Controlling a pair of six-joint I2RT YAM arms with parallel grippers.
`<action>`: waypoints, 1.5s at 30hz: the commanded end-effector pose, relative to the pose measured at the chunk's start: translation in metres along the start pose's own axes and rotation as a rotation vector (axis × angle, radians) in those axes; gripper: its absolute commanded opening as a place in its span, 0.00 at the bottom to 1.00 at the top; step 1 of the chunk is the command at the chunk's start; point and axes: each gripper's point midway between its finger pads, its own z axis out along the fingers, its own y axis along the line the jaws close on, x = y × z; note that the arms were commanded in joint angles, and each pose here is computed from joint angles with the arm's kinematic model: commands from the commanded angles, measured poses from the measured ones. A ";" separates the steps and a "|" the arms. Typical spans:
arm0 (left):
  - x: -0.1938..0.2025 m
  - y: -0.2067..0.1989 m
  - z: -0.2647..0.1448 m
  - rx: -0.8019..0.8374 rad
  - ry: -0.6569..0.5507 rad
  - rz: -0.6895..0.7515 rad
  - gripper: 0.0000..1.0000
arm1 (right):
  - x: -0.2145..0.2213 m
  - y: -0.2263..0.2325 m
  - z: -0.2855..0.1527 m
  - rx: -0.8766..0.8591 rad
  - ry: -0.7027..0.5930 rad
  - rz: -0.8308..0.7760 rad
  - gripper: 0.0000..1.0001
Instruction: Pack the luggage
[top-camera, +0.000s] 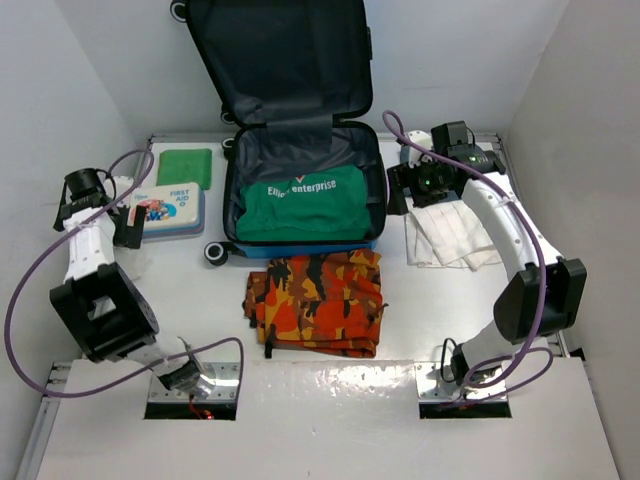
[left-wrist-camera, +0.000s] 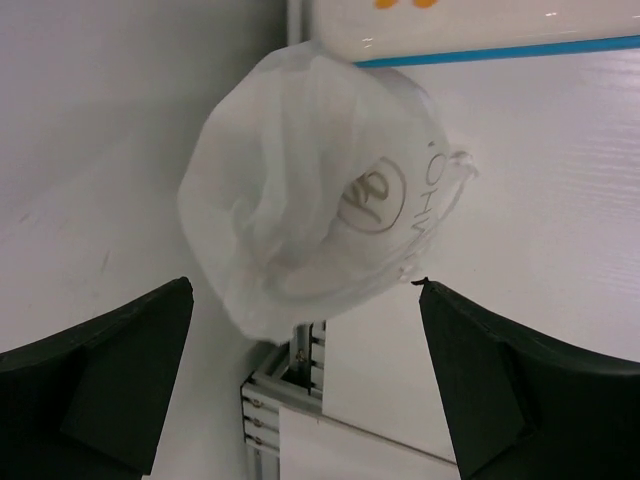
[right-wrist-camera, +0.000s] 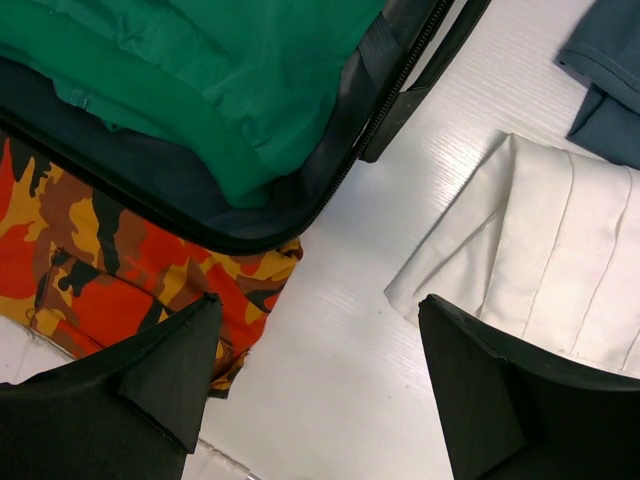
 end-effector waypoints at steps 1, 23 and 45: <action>-0.016 -0.001 0.020 0.071 -0.077 0.076 1.00 | -0.005 0.002 0.002 -0.013 -0.015 -0.005 0.79; 0.025 -0.028 0.021 0.217 -0.015 0.085 0.16 | -0.008 0.001 -0.003 -0.003 -0.015 -0.011 0.78; -0.284 -0.232 -0.223 0.537 -0.764 0.389 0.00 | 0.002 -0.030 -0.012 0.036 -0.011 0.137 0.78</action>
